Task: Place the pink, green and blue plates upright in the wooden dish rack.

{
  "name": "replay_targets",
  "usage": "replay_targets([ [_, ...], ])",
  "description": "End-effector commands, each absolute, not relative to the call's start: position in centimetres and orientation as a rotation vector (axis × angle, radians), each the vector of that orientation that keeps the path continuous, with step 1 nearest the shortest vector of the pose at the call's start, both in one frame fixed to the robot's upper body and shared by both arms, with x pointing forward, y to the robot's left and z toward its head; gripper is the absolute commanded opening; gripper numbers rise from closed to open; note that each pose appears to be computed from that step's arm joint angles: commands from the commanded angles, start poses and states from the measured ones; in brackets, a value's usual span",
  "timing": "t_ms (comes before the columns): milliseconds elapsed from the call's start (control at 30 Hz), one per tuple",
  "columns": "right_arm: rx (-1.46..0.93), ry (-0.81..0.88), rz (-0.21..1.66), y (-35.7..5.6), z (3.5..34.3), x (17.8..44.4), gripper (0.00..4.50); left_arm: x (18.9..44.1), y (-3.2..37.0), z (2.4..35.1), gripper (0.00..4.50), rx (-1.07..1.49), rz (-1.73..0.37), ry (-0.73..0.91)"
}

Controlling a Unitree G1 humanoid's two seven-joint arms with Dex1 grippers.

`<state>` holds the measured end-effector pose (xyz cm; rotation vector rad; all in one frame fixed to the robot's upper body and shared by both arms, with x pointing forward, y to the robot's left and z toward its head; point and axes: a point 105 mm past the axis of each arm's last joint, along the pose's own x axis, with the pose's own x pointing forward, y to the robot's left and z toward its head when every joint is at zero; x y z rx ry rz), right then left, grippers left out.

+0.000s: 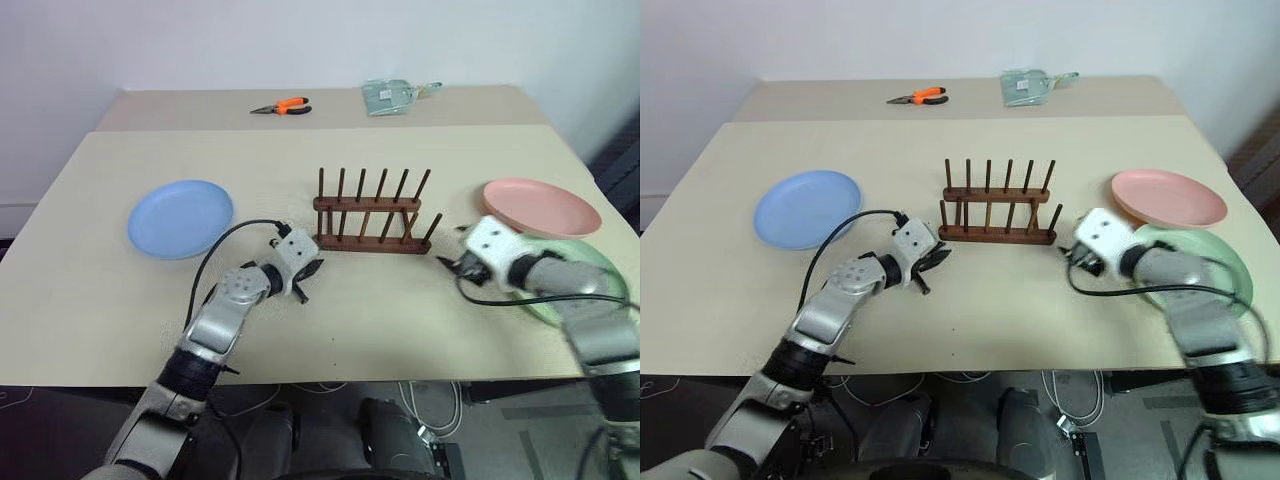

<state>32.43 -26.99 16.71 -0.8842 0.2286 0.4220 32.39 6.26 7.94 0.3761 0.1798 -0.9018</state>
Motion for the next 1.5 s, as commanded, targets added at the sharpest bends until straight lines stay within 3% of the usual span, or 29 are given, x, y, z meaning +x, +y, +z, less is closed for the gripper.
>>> replay_targets([
  [33, -1.055, 0.253, 0.339, -30.3, 19.0, 31.8, 3.84, 30.0, 4.7, 10.7, 0.75, 0.305, -1.057, 0.074],
  [167, -1.127, 0.352, 0.252, -34.2, 17.7, 32.4, 3.84, 28.5, 4.1, 11.9, 0.75, 0.226, -1.145, 0.053],
  [367, -1.175, 0.438, 0.179, -37.4, 15.5, 34.0, 3.84, 28.4, 3.6, 13.1, 0.75, 0.199, -1.147, 0.023],
  [467, -1.182, 0.438, 0.173, -37.9, 15.2, 34.5, 2.58, 28.3, 3.8, 13.2, 0.75, 0.201, -1.135, 0.02],
  [633, -1.195, 0.387, 0.198, -37.3, 15.4, 35.0, 0.04, 28.0, 4.2, 12.9, 0.75, 0.197, -1.125, 0.034],
  [833, -1.214, 0.183, 0.225, -35.0, 19.7, 34.8, 0.01, 28.2, 4.7, 12.9, 0.75, 0.208, -1.111, 0.036],
  [967, -0.632, -0.129, 0.323, -29.3, 26.0, 33.9, 0.01, 28.6, 5.3, 12.9, 0.75, 0.219, -1.097, 0.038],
  [1133, 0.064, -0.361, 0.69, -22.4, 31.6, 29.7, 0.01, 29.1, 5.9, 13.1, 0.75, 0.222, -1.089, 0.036],
  [1500, 0.133, -0.134, 0.812, -18.1, 27.4, 29.4, 0.01, 27.7, 6.8, 14.6, 0.75, 0.125, -1.175, 0.034],
])
